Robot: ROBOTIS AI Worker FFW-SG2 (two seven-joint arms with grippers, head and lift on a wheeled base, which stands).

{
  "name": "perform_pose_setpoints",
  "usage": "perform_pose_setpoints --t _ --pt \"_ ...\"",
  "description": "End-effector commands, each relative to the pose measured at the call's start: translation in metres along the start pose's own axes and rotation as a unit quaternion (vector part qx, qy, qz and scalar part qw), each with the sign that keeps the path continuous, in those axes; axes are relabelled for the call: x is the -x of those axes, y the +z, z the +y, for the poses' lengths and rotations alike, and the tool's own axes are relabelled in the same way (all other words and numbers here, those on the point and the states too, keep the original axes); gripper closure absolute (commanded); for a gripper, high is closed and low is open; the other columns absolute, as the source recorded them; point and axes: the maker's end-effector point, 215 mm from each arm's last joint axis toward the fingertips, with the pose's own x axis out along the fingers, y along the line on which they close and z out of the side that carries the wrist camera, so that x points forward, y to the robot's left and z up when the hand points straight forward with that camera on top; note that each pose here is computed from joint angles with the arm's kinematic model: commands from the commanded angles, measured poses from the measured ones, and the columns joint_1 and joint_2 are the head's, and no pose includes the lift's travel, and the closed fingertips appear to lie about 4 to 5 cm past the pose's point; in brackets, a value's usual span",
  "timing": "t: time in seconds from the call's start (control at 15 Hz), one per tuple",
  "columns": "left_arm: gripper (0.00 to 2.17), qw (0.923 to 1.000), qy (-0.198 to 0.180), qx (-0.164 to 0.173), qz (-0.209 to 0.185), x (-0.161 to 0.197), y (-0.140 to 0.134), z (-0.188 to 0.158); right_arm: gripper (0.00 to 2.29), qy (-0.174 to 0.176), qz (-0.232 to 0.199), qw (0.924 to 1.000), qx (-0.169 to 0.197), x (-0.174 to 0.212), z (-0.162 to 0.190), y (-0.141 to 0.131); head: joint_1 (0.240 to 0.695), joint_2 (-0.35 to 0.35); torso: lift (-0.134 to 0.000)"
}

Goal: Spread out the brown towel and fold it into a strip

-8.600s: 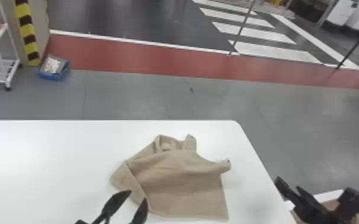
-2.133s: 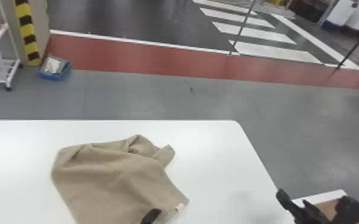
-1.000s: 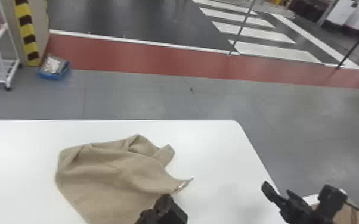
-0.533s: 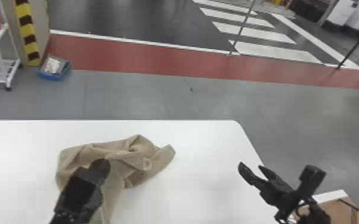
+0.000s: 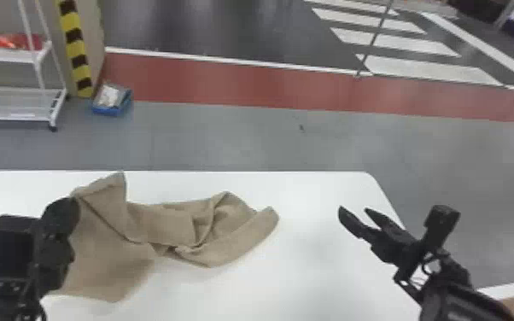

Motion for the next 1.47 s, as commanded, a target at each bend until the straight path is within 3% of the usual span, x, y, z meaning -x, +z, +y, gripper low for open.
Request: perform_pose_setpoints --t 0.0,0.2,0.33,0.4,0.8,1.0,1.4 --pt "2.02 0.9995 0.029 0.007 0.003 -0.003 -0.009 0.035 0.13 0.03 0.006 0.9991 0.029 -0.02 0.017 -0.004 0.695 -0.22 0.0" --pt "2.02 0.9985 0.052 0.012 0.016 -0.005 -0.024 0.054 0.14 0.115 -0.008 0.9898 0.084 -0.032 0.053 0.003 0.695 -0.149 0.0" --pt "2.02 0.9979 0.06 0.013 0.017 -0.008 -0.031 0.055 0.14 0.132 0.007 0.9835 0.124 -0.04 0.064 -0.006 0.695 -0.09 0.0" --pt "2.02 0.9978 0.062 0.013 0.019 -0.01 -0.033 0.053 0.14 0.125 0.01 0.9824 0.138 -0.045 0.062 -0.008 0.695 -0.078 0.0" --pt "2.02 0.9989 0.043 0.005 0.019 -0.023 -0.037 0.027 0.22 0.059 0.04 0.9868 0.145 -0.094 0.06 -0.023 0.695 -0.085 0.0" --pt "2.02 0.9993 0.033 0.002 0.016 -0.023 -0.035 0.014 0.28 0.056 0.075 0.9877 0.125 -0.124 0.072 -0.041 0.695 -0.08 0.0" --pt "2.02 0.9998 0.021 -0.002 0.005 -0.025 -0.03 0.005 0.28 0.049 0.136 0.9796 0.139 -0.149 0.091 -0.079 0.695 -0.059 0.0"
